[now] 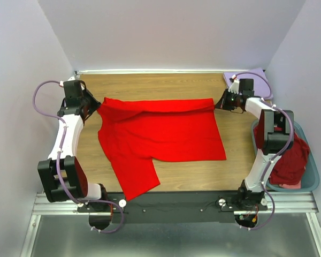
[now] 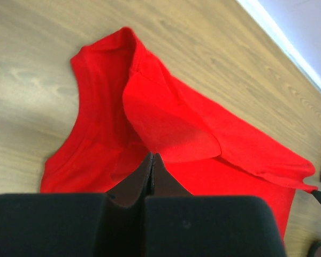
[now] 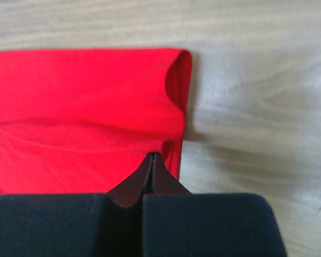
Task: Fold and stack the t-shirts
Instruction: Fold the tshirt
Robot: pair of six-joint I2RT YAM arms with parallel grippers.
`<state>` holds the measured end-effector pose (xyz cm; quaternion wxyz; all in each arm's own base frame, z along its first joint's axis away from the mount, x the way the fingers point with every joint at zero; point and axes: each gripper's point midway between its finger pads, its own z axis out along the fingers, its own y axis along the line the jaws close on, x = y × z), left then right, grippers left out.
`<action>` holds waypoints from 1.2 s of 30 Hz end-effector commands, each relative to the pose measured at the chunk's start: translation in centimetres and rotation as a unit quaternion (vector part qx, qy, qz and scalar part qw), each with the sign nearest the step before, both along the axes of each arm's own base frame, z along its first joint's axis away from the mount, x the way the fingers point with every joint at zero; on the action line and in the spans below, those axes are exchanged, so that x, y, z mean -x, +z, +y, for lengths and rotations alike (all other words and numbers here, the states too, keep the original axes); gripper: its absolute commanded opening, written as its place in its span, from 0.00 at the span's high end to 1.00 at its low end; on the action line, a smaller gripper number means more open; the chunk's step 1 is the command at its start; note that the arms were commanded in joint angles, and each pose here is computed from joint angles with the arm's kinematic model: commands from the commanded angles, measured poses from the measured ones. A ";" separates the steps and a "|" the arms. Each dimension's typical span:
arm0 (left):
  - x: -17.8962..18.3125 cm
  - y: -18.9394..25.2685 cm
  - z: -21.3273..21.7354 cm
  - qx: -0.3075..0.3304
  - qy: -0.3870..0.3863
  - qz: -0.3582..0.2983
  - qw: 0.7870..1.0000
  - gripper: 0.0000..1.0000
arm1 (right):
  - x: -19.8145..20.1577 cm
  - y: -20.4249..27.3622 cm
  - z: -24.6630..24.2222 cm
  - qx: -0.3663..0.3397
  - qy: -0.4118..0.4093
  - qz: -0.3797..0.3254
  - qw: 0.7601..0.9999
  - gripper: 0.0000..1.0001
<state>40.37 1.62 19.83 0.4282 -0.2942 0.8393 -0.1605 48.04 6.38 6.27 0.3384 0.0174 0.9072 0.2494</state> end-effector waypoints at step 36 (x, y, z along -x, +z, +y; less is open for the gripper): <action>5.9 -7.0 -0.3 0.009 0.003 0.047 0.999 1.00 | 3.5 2.7 -0.2 -0.024 -0.067 0.009 0.997 0.63</action>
